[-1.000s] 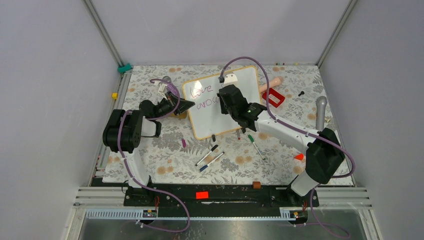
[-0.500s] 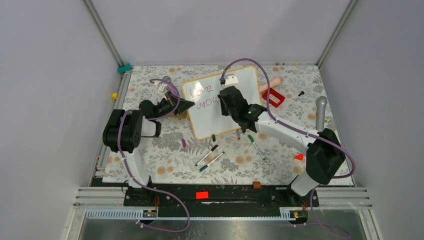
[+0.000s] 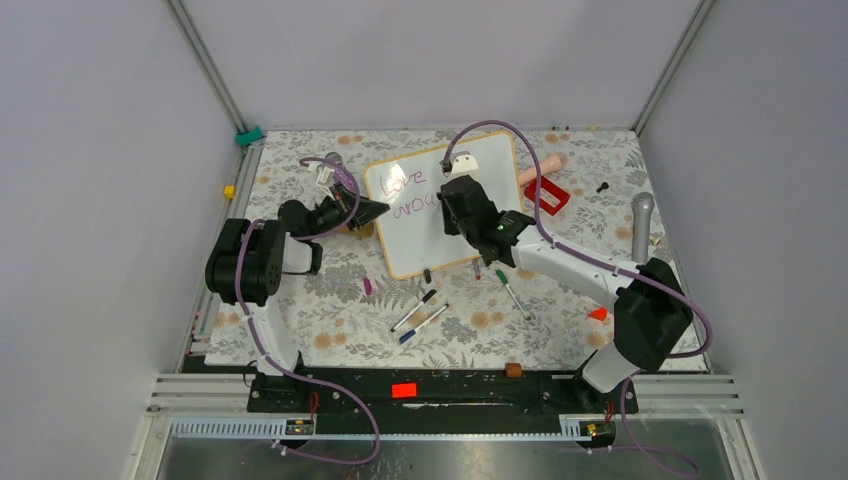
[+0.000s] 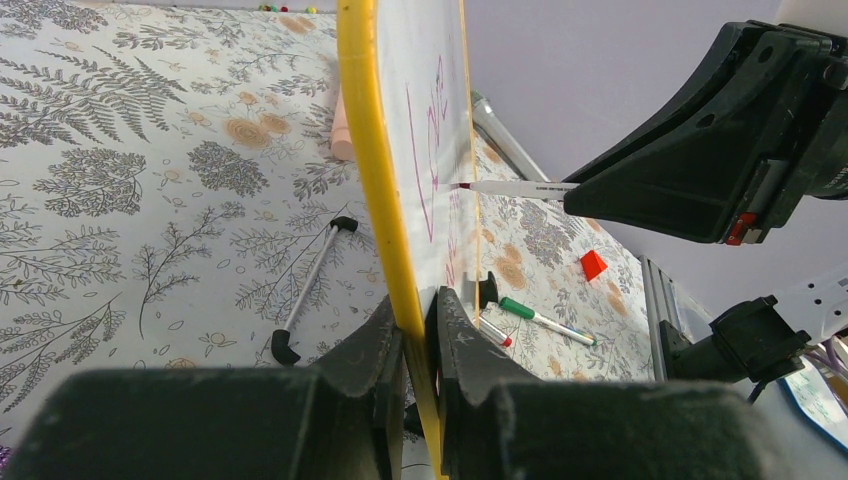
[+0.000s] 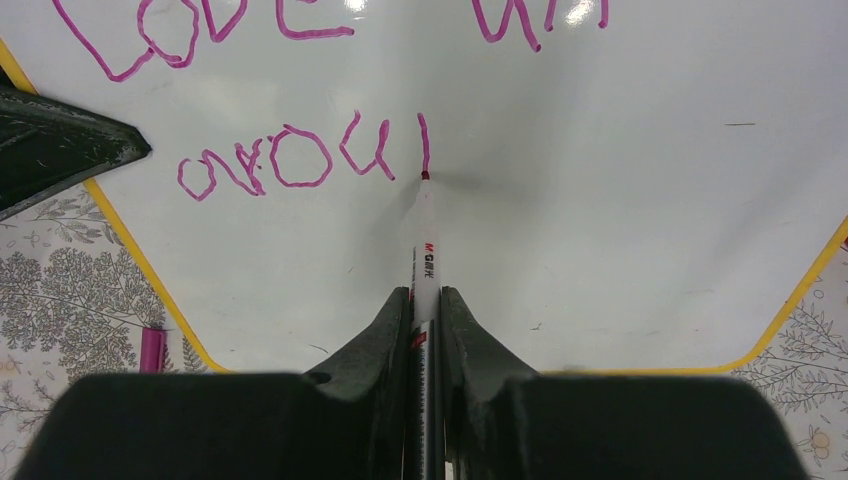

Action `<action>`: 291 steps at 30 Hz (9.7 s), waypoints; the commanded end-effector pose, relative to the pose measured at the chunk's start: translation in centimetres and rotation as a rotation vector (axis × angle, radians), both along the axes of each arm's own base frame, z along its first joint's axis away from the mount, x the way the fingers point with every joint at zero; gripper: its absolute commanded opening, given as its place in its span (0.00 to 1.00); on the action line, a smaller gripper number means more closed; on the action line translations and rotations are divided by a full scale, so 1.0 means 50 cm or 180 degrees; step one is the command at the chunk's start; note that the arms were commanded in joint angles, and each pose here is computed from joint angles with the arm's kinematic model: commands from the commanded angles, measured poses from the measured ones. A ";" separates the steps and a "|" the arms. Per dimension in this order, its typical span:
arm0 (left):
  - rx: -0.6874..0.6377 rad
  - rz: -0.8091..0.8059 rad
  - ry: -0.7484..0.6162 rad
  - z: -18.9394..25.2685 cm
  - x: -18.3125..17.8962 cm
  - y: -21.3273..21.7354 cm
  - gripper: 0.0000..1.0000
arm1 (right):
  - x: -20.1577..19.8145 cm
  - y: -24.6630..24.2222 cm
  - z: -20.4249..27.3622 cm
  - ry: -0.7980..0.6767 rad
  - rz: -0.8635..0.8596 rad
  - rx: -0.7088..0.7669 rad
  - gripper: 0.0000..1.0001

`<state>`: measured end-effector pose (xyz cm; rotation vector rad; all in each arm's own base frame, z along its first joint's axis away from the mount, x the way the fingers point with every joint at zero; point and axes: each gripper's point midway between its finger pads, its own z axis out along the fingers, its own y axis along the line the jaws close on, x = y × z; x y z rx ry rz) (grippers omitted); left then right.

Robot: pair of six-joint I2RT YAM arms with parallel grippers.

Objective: Write a sentence on the whiteboard

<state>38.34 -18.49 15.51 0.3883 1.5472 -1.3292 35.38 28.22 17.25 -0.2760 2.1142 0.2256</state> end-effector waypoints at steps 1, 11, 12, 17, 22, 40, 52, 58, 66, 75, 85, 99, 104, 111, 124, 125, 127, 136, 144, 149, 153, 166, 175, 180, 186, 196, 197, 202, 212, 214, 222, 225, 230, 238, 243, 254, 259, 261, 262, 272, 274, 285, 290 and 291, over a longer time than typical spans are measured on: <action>0.0288 -0.0176 -0.0365 -0.038 -0.014 -0.003 0.00 | 0.012 -0.008 0.020 -0.0055 -0.0078 -0.0001 0.00; 0.0283 -0.0177 -0.0360 -0.038 -0.013 -0.003 0.00 | 0.032 -0.007 0.041 -0.0143 -0.0126 -0.0067 0.00; 0.0283 -0.0181 -0.0362 -0.038 -0.013 -0.003 0.00 | 0.033 -0.007 0.043 -0.0150 -0.0127 -0.0061 0.00; 0.0280 -0.0177 -0.0346 -0.040 -0.012 -0.003 0.00 | 0.040 -0.006 0.048 -0.0163 -0.0132 -0.0059 0.00; 0.0281 -0.0182 -0.0352 -0.039 -0.012 -0.003 0.00 | 0.046 -0.005 0.053 -0.0177 -0.0138 -0.0068 0.00; 0.0286 -0.0186 -0.0350 -0.041 -0.013 -0.003 0.00 | 0.061 -0.012 0.066 -0.0215 -0.0179 -0.0058 0.00; 0.0288 -0.0178 -0.0366 -0.038 -0.014 -0.003 0.00 | 0.054 -0.034 0.054 -0.0164 -0.0254 -0.0069 0.00; 0.0288 -0.0168 -0.0363 -0.039 -0.013 0.000 0.00 | 0.040 -0.036 0.031 -0.0046 -0.0214 -0.0087 0.00; 0.0290 -0.0160 -0.0355 -0.041 -0.013 0.002 0.00 | 0.016 -0.044 0.005 0.0083 -0.0152 -0.0103 0.00; 0.0292 -0.0168 -0.0361 -0.040 -0.013 0.002 0.00 | 0.019 -0.044 0.025 0.0011 -0.0186 -0.0040 0.00; 0.0288 -0.0186 -0.0351 -0.041 -0.013 0.001 0.00 | 0.010 -0.049 0.108 -0.0355 -0.0141 0.0326 0.00; 0.0287 -0.0197 -0.0344 -0.042 -0.013 0.000 0.00 | 0.036 -0.051 0.084 -0.0212 -0.0220 0.0216 0.00; 0.0283 -0.0191 -0.0340 -0.042 -0.011 0.001 0.00 | 0.043 -0.043 0.080 -0.0191 -0.0208 0.0226 0.00; 0.0284 -0.0202 -0.0342 -0.042 -0.011 0.000 0.00 | 0.051 -0.040 0.079 -0.0184 -0.0212 0.0210 0.00; 0.0284 -0.0196 -0.0335 -0.043 -0.011 0.001 0.00 | 0.059 -0.031 0.066 -0.0116 -0.0197 0.0153 0.00; 0.0283 -0.0198 -0.0336 -0.042 -0.012 0.000 0.00 | 0.059 -0.028 0.064 -0.0104 -0.0179 0.0157 0.00; 0.0283 -0.0200 -0.0337 -0.042 -0.011 0.000 0.00 | 0.058 -0.023 0.064 -0.0084 -0.0134 0.0166 0.00; 0.0284 -0.0199 -0.0340 -0.042 -0.011 0.000 0.00 | 0.046 -0.018 0.052 0.0001 -0.0047 0.0161 0.00; 0.0284 -0.0200 -0.0338 -0.042 -0.012 0.000 0.00 | 0.031 -0.027 0.026 0.0127 -0.0019 0.0065 0.00; 0.0282 -0.0198 -0.0336 -0.042 -0.012 0.001 0.00 | 0.027 -0.036 0.018 0.0156 -0.0044 0.0003 0.00; 0.0286 -0.0200 -0.0351 -0.041 -0.012 0.000 0.00 | 0.031 -0.050 0.018 0.0127 -0.0143 -0.0064 0.00; 0.0285 -0.0201 -0.0339 -0.042 -0.013 0.000 0.00 | 0.058 -0.054 0.046 -0.0018 -0.0278 -0.0088 0.00; 0.0286 -0.0202 -0.0346 -0.041 -0.012 0.000 0.00 | 0.081 -0.049 0.068 -0.0086 -0.0305 -0.0060 0.00; 0.0286 -0.0197 -0.0341 -0.042 -0.012 0.001 0.00 | 0.091 -0.051 0.073 -0.0100 -0.0321 -0.0052 0.00; 0.0285 -0.0196 -0.0337 -0.043 -0.012 0.000 0.00 | 0.101 -0.052 0.081 -0.0115 -0.0327 -0.0020 0.00; 0.0285 -0.0190 -0.0338 -0.043 -0.011 0.001 0.00 | 0.090 -0.045 0.073 -0.0055 -0.0256 0.0030 0.00; 0.0285 -0.0191 -0.0335 -0.044 -0.011 0.001 0.00 | 0.087 -0.046 0.068 -0.0032 -0.0251 0.0035 0.00; 0.0284 -0.0194 -0.0333 -0.043 -0.011 0.001 0.00 | 0.070 -0.044 0.049 0.0066 -0.0204 0.0079 0.00; 0.0282 -0.0193 -0.0335 -0.043 -0.010 0.001 0.00 | 0.053 -0.048 0.030 0.0154 -0.0186 0.0108 0.00; 0.0281 -0.0192 -0.0332 -0.042 -0.010 0.001 0.00 | 0.051 -0.048 0.027 0.0171 -0.0181 0.0113 0.00; 0.0279 -0.0192 -0.0326 -0.043 -0.010 0.001 0.00 | 0.038 -0.059 0.011 0.0225 -0.0195 0.0076 0.00; 0.0281 -0.0191 -0.0328 -0.044 -0.010 0.001 0.00 | 0.033 -0.064 0.006 0.0239 -0.0195 0.0051 0.00; 0.0280 -0.0191 -0.0322 -0.044 -0.010 0.001 0.00 | 0.030 -0.077 0.006 0.0216 -0.0259 0.0010 0.00; 0.0277 -0.0187 -0.0322 -0.043 -0.010 0.002 0.00 | 0.029 -0.075 0.038 0.0018 -0.0211 0.0168 0.00; 0.0273 -0.0166 -0.0327 -0.040 -0.009 0.002 0.00 | 0.011 -0.082 0.088 -0.0317 -0.0114 0.0464 0.00; 0.0263 -0.0188 -0.0356 -0.029 -0.011 0.001 0.19 | -0.008 -0.098 0.114 -0.0614 -0.0098 0.0707 0.00; 0.0260 -0.0238 -0.0361 -0.024 -0.014 0.001 0.41 | -0.010 -0.096 0.106 -0.0613 -0.0083 0.0732 0.00; 0.0237 -0.0278 -0.0331 -0.020 -0.015 0.000 0.49 | -0.010 -0.094 0.104 -0.0604 -0.0068 0.0716 0.00; 0.0234 -0.0279 -0.0332 -0.018 -0.015 0.000 0.51 | -0.010 -0.095 0.102 -0.0599 -0.0068 0.0705 0.00; 0.0242 -0.0135 -0.0371 -0.007 -0.020 0.020 0.75 | -0.008 -0.100 0.100 -0.0641 -0.0085 0.0671 0.00; 0.0205 -0.0109 -0.0277 -0.009 -0.018 0.030 0.86 | -0.008 -0.099 0.098 -0.0643 -0.0081 0.0682 0.00; 0.0245 0.0229 -0.0401 0.013 -0.036 0.073 0.99 | -0.009 -0.093 0.079 -0.0614 -0.0065 0.0733 0.00; 0.0195 0.0663 -0.0315 0.016 -0.062 0.111 0.94 | -0.008 -0.090 0.077 -0.0617 -0.0057 0.0752 0.00; 0.0216 0.0757 -0.0398 0.026 -0.065 0.118 0.92 | -0.008 -0.090 0.078 -0.0618 -0.0053 0.0754 0.00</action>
